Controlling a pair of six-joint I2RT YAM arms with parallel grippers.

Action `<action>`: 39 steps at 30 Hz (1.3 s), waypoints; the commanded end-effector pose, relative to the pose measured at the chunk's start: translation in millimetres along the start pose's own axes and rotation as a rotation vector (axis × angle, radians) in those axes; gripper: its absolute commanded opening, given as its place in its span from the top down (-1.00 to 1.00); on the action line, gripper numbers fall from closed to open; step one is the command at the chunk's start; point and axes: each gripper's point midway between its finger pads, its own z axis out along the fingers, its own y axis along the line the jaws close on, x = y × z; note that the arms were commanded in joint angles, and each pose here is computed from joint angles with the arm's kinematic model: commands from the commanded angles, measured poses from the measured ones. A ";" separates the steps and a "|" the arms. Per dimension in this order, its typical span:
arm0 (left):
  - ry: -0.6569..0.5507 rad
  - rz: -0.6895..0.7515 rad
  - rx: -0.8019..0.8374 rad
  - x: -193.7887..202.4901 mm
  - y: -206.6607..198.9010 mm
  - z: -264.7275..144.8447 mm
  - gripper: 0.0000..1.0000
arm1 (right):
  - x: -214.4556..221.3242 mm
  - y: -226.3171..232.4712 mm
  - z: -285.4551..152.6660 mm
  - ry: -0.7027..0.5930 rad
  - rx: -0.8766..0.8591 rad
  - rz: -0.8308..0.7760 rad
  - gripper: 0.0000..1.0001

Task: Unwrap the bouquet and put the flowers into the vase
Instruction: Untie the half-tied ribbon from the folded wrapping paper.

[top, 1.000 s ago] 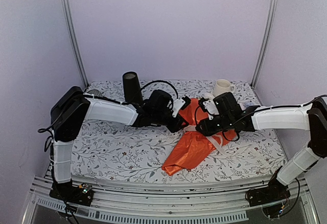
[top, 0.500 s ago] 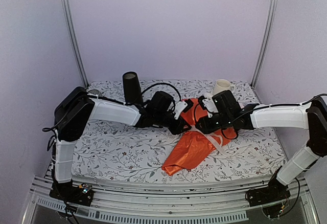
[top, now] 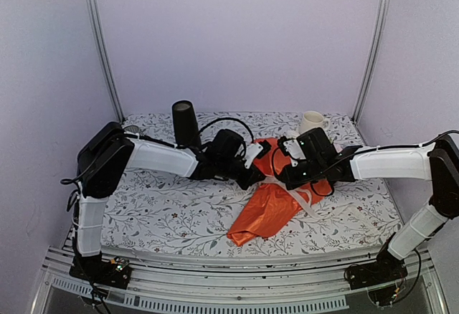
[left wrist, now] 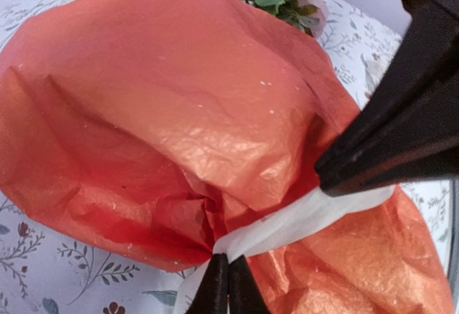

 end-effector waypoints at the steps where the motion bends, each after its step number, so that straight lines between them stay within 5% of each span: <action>1: -0.066 0.004 -0.028 -20.1 -0.6 -16.1 1.00 | -16.0 1.0 -14.9 -0.054 0.000 0.009 0.93; 14: -0.077 -0.117 -0.139 4.1 27.4 -30.6 1.00 | -14.4 -42.0 -59.1 -0.202 0.205 0.114 0.90; 39: -0.067 -0.226 -0.179 43.8 39.6 -48.0 1.00 | 32.1 -92.3 -91.7 -0.238 0.419 0.303 0.85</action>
